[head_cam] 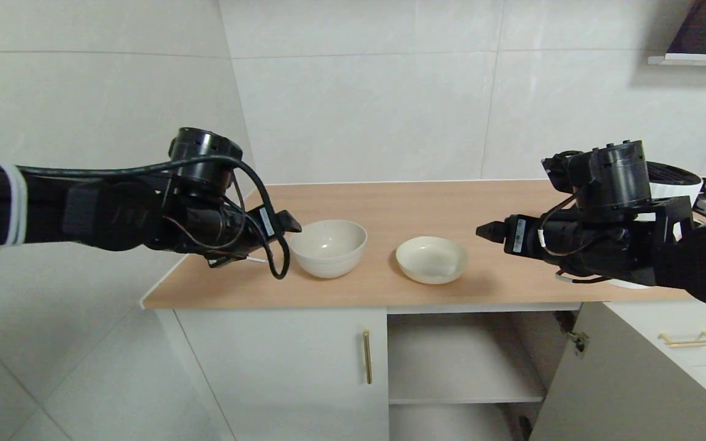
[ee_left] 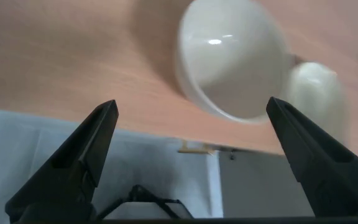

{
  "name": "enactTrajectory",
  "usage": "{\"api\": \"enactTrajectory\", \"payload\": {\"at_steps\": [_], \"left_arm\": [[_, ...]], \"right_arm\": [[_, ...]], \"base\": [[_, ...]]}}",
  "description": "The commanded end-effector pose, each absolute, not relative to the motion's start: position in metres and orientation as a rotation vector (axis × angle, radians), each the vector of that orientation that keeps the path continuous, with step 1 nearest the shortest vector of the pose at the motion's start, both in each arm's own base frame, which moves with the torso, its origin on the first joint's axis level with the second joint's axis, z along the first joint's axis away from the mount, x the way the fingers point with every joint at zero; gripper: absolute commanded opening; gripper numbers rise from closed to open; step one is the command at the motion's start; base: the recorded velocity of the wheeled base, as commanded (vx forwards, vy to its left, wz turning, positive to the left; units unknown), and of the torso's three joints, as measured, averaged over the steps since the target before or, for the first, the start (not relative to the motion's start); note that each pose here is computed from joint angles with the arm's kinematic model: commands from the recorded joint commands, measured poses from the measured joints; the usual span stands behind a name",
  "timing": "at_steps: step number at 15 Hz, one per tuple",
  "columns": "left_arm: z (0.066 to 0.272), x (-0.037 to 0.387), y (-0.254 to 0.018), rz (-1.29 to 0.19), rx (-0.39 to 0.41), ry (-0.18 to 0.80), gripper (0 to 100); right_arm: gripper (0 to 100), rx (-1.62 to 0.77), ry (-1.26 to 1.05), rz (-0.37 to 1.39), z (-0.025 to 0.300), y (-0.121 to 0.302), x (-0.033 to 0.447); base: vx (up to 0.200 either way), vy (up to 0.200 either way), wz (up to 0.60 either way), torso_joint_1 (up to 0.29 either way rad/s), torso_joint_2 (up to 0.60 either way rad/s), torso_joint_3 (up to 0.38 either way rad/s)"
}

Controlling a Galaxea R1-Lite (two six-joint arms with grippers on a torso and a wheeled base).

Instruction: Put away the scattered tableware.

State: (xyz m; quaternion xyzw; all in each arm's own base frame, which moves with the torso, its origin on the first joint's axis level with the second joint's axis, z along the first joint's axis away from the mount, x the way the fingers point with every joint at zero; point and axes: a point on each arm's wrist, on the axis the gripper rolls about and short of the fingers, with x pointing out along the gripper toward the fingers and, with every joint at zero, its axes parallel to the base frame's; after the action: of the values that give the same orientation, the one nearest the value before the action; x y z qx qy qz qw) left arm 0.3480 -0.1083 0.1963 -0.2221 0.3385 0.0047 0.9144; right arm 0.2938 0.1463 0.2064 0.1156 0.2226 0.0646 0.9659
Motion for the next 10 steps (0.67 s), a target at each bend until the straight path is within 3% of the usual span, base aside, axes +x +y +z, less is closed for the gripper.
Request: {"api": "enactTrajectory", "payload": {"at_steps": [1, 3, 9, 10], "left_arm": [[0.159, 0.370, -0.116, 0.051, -0.435, 0.742, 100], [0.149, 0.381, -0.120, 0.056, -0.480, 0.697, 100], [0.145, 0.384, -0.121, 0.051, -0.480, 0.702, 100], [0.143, 0.385, -0.122, 0.051, -0.476, 0.708, 0]], "right_arm": [[100, 0.231, 0.459, 0.130, 0.204, 0.147, 0.295], [100, 0.232, 0.459, 0.130, 0.204, 0.147, 0.295], [100, 0.233, 0.457, 0.130, 0.204, 0.147, 0.294], [100, 0.233, 0.456, 0.130, 0.205, 0.147, 0.294]], "base": [[0.000, 0.000, 0.00, 0.000, 0.00, 0.000], [0.000, 0.000, 0.00, 0.000, 0.00, 0.000], [0.000, 0.000, 0.00, 0.000, 0.00, 0.000], [0.000, 0.000, 0.00, 0.000, 0.00, 0.000]]}}
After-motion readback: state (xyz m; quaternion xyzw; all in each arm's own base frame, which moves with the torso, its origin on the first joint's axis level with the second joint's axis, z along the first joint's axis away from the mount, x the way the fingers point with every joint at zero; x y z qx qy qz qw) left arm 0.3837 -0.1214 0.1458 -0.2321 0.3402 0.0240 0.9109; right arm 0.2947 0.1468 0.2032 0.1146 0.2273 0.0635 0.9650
